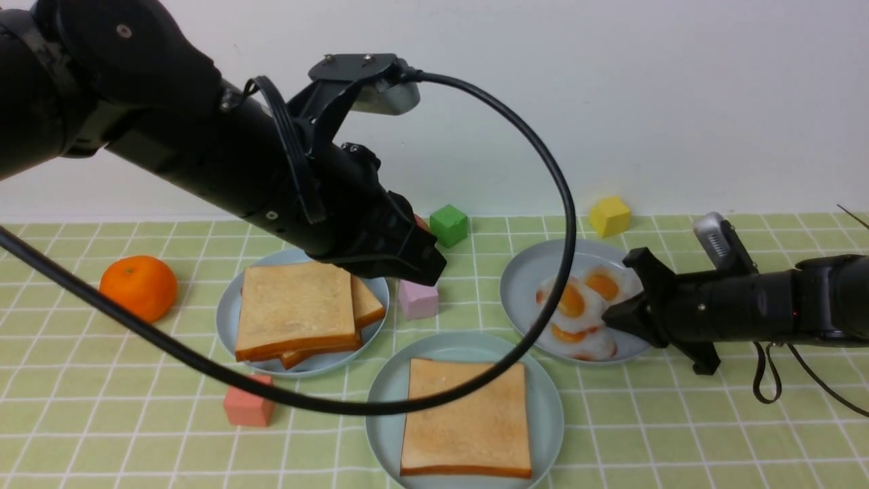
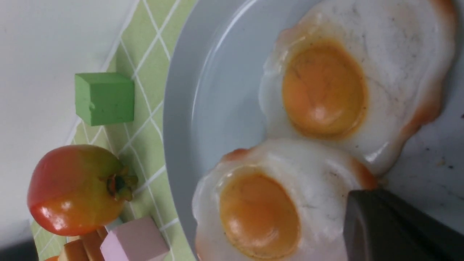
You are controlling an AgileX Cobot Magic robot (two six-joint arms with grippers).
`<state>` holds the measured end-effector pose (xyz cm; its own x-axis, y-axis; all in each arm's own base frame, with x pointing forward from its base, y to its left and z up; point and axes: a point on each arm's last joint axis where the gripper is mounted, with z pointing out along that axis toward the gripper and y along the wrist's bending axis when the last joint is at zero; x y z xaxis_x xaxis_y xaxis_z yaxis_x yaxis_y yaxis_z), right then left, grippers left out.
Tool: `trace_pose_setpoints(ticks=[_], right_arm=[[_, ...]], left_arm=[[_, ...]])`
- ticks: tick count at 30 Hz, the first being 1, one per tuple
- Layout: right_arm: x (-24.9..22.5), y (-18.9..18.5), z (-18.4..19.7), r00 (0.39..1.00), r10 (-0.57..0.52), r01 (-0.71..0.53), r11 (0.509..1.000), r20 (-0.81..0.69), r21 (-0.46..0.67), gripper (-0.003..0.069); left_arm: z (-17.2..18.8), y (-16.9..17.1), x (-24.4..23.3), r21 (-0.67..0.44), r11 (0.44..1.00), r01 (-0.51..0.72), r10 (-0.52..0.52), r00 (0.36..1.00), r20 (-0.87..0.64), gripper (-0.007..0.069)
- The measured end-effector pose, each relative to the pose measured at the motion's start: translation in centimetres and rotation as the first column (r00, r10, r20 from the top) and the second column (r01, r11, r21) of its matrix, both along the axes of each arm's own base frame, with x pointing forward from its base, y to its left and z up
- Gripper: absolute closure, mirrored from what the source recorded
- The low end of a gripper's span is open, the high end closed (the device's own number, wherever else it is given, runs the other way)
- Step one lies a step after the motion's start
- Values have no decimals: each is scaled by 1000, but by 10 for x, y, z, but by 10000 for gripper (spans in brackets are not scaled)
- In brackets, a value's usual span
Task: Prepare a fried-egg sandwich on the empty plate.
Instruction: Use the right arm to grab a fried egg
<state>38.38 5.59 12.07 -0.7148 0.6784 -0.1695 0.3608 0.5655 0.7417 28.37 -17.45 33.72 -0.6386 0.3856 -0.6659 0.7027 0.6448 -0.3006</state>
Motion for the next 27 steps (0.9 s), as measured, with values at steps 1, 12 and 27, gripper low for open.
trace_pose_setpoints(ticks=[1,12,27], right_arm=[[0,0,1,1000,4,-4,1000,4,0,645],[-1,2,25,992,74,-70,997,104,-40,350],[-1,2,7,998,45,-45,999,36,-10,280]], left_arm=[[0,0,0,0,1000,0,0,1000,0,638],[0,0,0,0,1000,0,0,1000,0,638],[0,0,0,-1,1000,-2,2,1000,3,635]])
